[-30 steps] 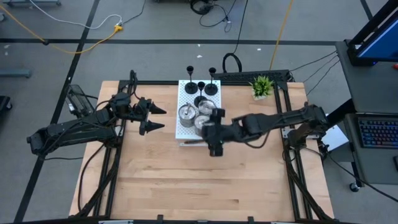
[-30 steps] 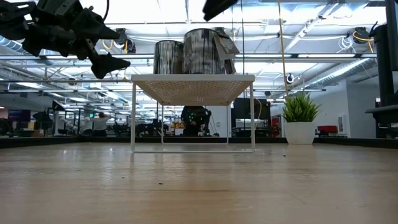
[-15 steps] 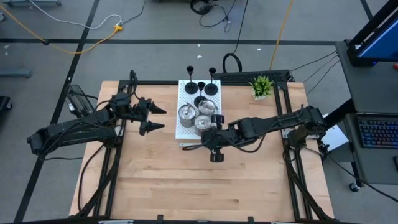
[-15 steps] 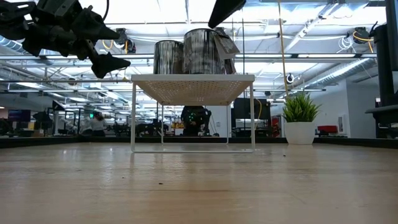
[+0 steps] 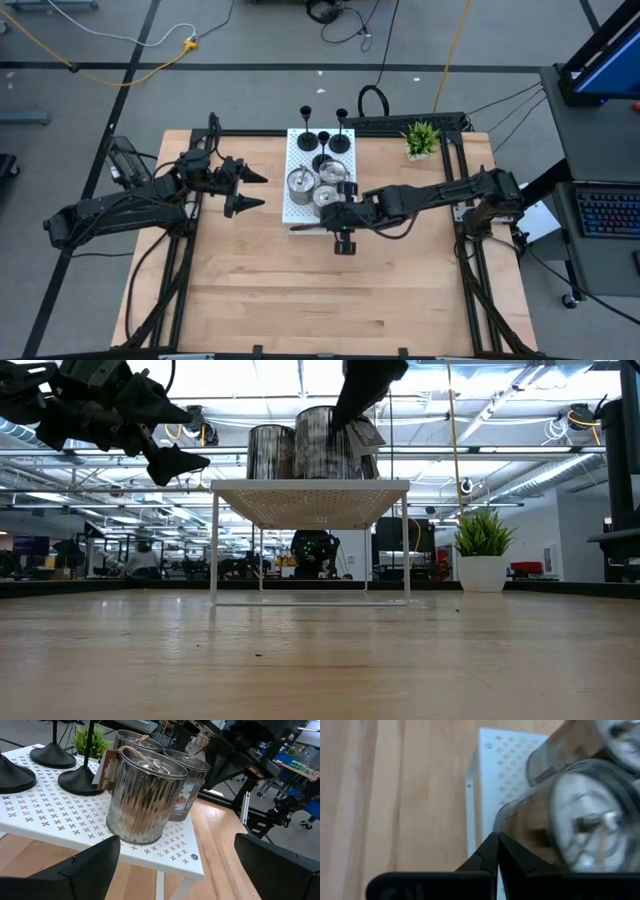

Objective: Pick & Place candle stick holders
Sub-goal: Put the brown scented candle on the shelf, then return to Home Position

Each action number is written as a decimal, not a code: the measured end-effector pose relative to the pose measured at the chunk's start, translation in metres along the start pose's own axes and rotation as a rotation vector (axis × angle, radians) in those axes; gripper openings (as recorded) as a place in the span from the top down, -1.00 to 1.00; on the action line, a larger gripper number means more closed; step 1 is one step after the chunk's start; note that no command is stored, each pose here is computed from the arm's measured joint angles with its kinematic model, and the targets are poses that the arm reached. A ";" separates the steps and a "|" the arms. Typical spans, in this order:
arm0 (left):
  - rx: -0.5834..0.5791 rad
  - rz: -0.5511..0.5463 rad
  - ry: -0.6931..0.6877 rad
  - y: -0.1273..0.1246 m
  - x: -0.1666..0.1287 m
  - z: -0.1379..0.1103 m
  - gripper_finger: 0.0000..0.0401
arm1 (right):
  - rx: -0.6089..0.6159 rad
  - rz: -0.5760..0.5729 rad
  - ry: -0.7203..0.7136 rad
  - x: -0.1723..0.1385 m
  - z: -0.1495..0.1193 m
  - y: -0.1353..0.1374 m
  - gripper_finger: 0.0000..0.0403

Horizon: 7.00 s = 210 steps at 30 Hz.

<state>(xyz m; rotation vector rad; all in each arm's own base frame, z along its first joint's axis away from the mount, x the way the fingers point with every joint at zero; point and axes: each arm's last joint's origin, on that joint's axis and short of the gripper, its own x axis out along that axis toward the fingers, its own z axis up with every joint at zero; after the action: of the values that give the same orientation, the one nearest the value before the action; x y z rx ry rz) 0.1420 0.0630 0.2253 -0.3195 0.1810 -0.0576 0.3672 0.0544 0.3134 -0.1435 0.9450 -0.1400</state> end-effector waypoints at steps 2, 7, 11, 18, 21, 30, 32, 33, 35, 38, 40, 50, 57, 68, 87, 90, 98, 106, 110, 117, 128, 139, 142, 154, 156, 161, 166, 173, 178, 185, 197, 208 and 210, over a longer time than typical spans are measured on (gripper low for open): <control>0.000 0.000 0.000 0.000 0.000 0.000 -0.99 | 0.000 -0.009 -0.012 0.001 0.002 -0.004 1.00; 0.006 0.001 0.000 0.000 0.000 0.000 -0.99 | -0.011 -0.021 -0.012 0.004 0.003 -0.016 1.00; 0.007 0.007 -0.001 0.000 0.000 0.000 -0.99 | -0.008 -0.011 -0.034 0.006 0.006 -0.024 1.00; 0.007 0.008 -0.001 0.000 0.000 0.000 -0.99 | -0.006 0.024 -0.046 0.007 0.007 -0.028 1.00; 0.007 0.008 -0.001 0.000 0.000 0.000 -0.99 | 0.002 0.072 -0.063 0.004 0.008 -0.021 1.00; -0.095 0.007 -0.002 0.000 0.000 0.000 -0.99 | 0.029 0.178 -0.186 -0.054 0.007 -0.004 1.00; -0.068 -0.007 0.002 0.000 0.000 0.000 -0.99 | 0.035 0.191 -0.203 -0.073 0.002 -0.004 1.00; -0.047 -0.023 0.006 -0.001 0.000 0.000 -0.99 | 0.042 0.198 -0.216 -0.082 0.000 -0.004 1.00; -0.005 -0.075 0.012 -0.003 0.000 0.000 -0.99 | 0.068 0.198 -0.256 -0.096 -0.008 -0.004 1.00; 0.059 -0.200 -0.003 -0.010 0.001 0.003 -0.99 | 0.116 0.159 -0.301 -0.110 -0.027 -0.002 1.00; 0.092 -0.271 -0.020 -0.015 0.001 0.006 -0.99 | 0.152 0.149 -0.351 -0.118 -0.043 0.000 1.00; 0.150 -0.316 -0.140 -0.034 -0.018 0.017 -0.99 | 0.211 0.268 -0.571 -0.129 -0.126 -0.002 1.00; 0.094 -0.145 -0.113 -0.036 -0.041 0.005 -0.99 | 0.348 0.342 -0.675 -0.124 -0.177 -0.012 1.00; 0.138 -0.046 -0.117 -0.038 -0.056 -0.003 -0.99 | 0.433 0.250 -0.799 -0.113 -0.229 -0.027 1.00; 0.177 -0.031 -0.114 -0.038 -0.056 -0.003 -0.99 | 0.460 0.258 -0.769 -0.085 -0.259 -0.023 1.00; 0.179 -0.031 -0.116 -0.038 -0.056 -0.003 -0.99 | 0.511 0.278 -0.771 -0.080 -0.261 -0.022 1.00; 0.159 -0.042 -0.118 -0.034 -0.045 0.002 -0.99 | 0.477 0.275 -0.955 -0.076 -0.259 -0.020 1.00; 0.205 -0.104 -0.107 -0.025 -0.026 0.009 -0.99 | 0.503 0.170 -0.972 -0.071 -0.260 -0.032 1.00; 0.201 -0.115 -0.104 -0.019 -0.029 0.009 -0.99 | 0.490 0.203 -0.980 -0.073 -0.263 -0.037 1.00; 0.164 -0.110 -0.067 -0.010 -0.036 0.005 -0.99 | 0.494 0.211 -1.018 -0.082 -0.275 -0.044 1.00; 0.146 -0.133 -0.210 0.003 -0.037 -0.030 -0.99 | 0.494 0.203 -1.021 -0.085 -0.284 -0.046 1.00; 0.130 -0.121 -0.228 0.011 -0.037 -0.051 -0.99 | 0.503 0.209 -1.033 -0.047 -0.298 -0.036 1.00; 0.148 -0.131 -0.221 0.011 -0.037 -0.051 -0.99 | 0.490 0.202 -1.039 -0.048 -0.299 -0.036 1.00; 0.104 -0.237 -0.271 -0.005 -0.031 -0.045 -0.99 | 0.479 0.192 -1.036 -0.047 -0.300 -0.037 1.00; 0.089 -0.273 -0.275 -0.011 -0.028 -0.045 -0.99 | 0.480 0.188 -1.034 -0.047 -0.300 -0.037 1.00; 0.085 -0.327 -0.253 -0.021 -0.022 -0.049 -0.99 | 0.497 0.170 -1.035 -0.047 -0.301 -0.037 1.00; 0.054 -0.359 -0.204 -0.025 -0.021 -0.044 -0.99 | 0.514 0.181 -1.034 -0.047 -0.300 -0.037 1.00; 0.100 -0.268 -0.058 -0.030 -0.032 -0.030 -0.99 | 0.514 0.182 -1.034 -0.047 -0.300 -0.037 1.00; 0.192 -0.212 -0.137 -0.039 -0.050 -0.028 -0.99 | 0.513 0.182 -1.033 -0.047 -0.301 -0.037 1.00; 0.164 -0.138 -0.160 -0.046 -0.059 -0.036 -0.99 | 0.509 0.181 -1.025 -0.046 -0.301 -0.037 1.00; 0.181 -0.059 -0.166 -0.044 -0.040 -0.057 -0.99 | 0.525 0.124 -1.027 -0.046 -0.301 -0.039 1.00; 0.156 -0.032 -0.150 -0.039 -0.033 -0.075 -0.99 | 0.513 0.118 -1.022 -0.046 -0.301 -0.038 1.00; 0.162 -0.035 -0.167 -0.038 -0.031 -0.075 -0.99 | 0.520 0.122 -1.008 -0.044 -0.302 -0.038 1.00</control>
<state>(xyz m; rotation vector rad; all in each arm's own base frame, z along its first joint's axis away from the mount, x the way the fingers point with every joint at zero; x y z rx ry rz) 0.0964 0.0064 0.1724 -0.1646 0.0052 -0.0792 0.0935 0.0067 0.1810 0.3092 -0.1062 -0.1699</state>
